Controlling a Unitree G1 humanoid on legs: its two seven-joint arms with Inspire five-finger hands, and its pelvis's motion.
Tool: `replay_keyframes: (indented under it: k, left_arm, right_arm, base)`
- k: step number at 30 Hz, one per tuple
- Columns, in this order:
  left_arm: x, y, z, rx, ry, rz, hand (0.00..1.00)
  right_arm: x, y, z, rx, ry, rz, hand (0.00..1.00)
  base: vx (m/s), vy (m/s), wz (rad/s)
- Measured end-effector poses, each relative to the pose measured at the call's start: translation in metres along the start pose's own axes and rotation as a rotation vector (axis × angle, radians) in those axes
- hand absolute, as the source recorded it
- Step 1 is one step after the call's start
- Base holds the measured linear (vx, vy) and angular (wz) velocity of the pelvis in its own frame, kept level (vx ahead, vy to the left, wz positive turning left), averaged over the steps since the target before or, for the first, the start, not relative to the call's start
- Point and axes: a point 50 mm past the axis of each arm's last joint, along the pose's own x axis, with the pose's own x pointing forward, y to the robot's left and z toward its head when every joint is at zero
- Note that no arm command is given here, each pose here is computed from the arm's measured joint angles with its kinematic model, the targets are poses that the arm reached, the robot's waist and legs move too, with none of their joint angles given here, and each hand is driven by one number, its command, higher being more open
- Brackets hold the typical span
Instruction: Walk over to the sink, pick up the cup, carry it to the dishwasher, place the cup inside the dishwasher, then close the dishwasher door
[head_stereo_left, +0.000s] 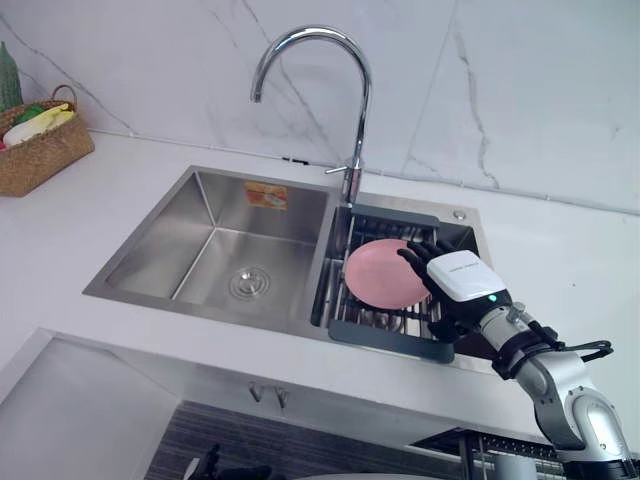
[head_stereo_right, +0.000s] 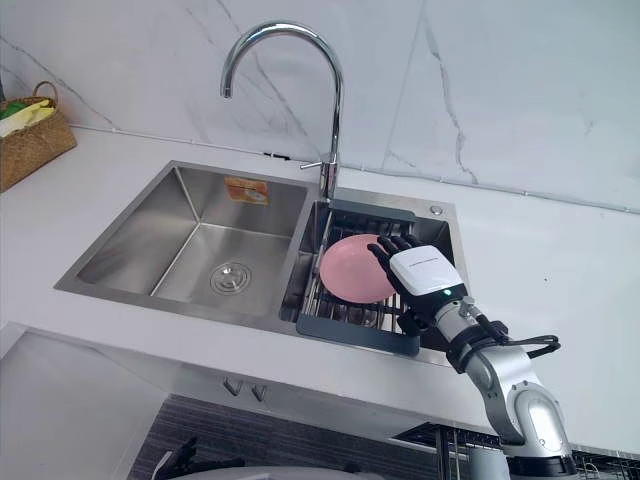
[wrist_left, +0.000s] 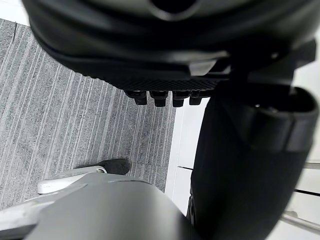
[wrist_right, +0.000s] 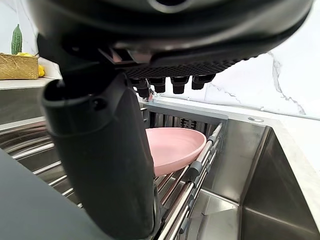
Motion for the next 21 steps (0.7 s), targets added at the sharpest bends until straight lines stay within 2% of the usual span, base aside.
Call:
replay_keyframes:
  k: [21]
  left_arm:
    - [0.001,-0.002,0.002,0.018,0.006,-0.024,1.0]
  right_arm:
    - [0.009,0.016,-0.001,-0.021,0.021,0.026,1.0]
  base:
    - [0.0,0.001,0.02]
